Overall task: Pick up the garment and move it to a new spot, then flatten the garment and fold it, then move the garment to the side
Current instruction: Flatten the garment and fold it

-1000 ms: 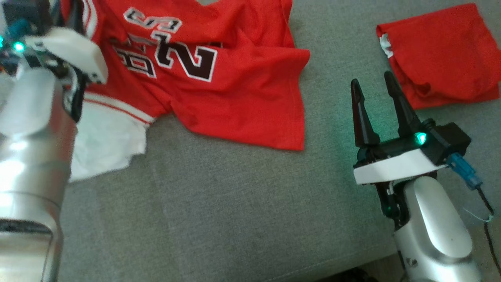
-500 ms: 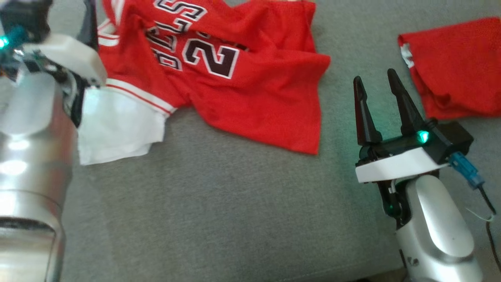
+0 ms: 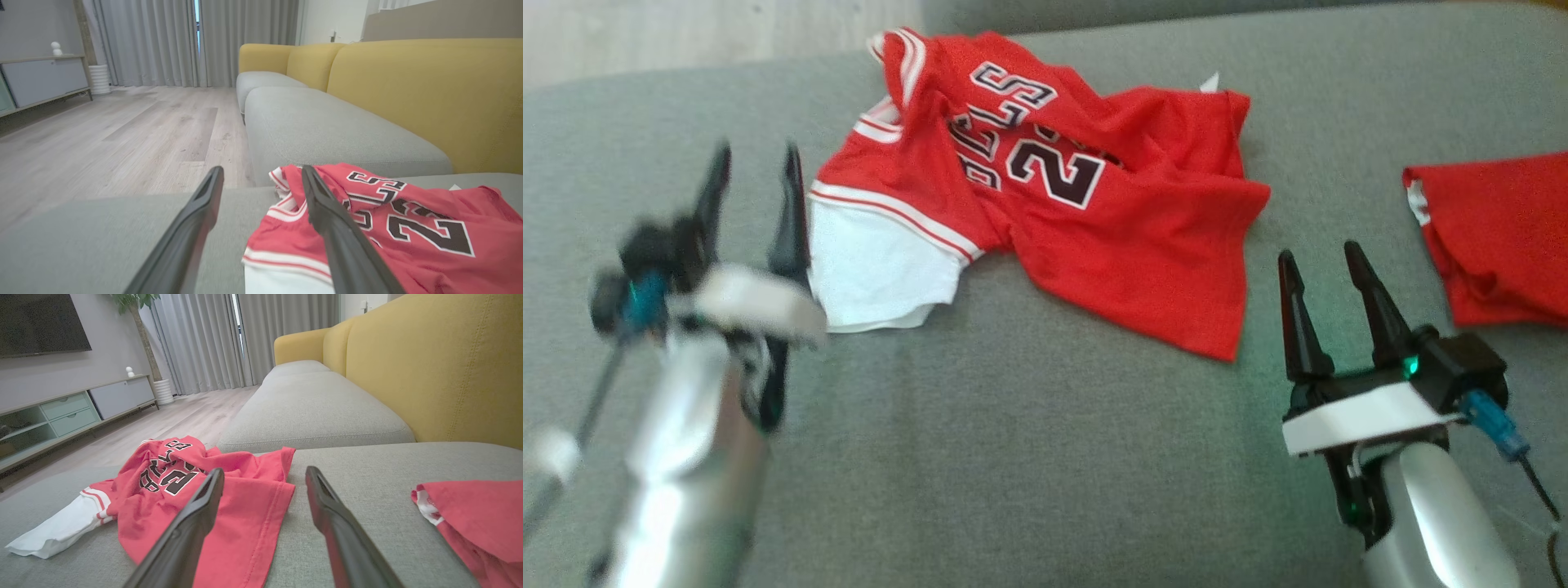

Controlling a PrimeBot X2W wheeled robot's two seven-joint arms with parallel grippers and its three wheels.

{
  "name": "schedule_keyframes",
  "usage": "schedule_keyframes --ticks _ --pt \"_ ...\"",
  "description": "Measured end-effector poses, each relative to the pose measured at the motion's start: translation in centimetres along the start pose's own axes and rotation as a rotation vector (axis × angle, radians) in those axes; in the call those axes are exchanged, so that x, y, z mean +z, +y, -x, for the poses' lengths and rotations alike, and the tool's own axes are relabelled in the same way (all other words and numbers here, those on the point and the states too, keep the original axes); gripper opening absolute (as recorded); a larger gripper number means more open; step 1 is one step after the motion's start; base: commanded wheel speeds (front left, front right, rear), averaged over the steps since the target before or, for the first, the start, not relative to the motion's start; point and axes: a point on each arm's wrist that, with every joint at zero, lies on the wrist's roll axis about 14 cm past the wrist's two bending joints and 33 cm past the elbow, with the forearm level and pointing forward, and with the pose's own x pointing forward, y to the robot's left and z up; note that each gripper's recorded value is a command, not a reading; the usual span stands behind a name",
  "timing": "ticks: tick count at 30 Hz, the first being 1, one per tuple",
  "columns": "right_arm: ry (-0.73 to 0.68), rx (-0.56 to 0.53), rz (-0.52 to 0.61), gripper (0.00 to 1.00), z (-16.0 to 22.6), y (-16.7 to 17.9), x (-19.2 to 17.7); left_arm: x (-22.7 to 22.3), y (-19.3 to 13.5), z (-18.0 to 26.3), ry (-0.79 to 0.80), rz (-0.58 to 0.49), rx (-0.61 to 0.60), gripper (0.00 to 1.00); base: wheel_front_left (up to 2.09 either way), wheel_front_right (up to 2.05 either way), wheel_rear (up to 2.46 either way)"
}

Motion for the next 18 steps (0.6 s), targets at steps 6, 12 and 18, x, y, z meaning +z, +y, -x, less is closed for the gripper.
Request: schedule_keyframes --ticks 6,12,18 --pt "-0.008 0.015 -0.005 1.0 1.7 1.0 0.4 -1.3 0.4 7.1 -0.043 0.108 0.108 1.0 0.0 0.0 0.0" --pt "0.006 0.014 -0.008 1.0 2.6 1.1 0.0 -2.2 -0.4 9.9 -0.049 0.16 0.139 1.0 0.0 0.0 0.0" --pt "0.01 0.012 -0.009 1.0 2.6 1.0 -0.2 -3.5 -0.9 9.8 -0.004 0.138 0.116 1.0 0.0 0.0 0.0"
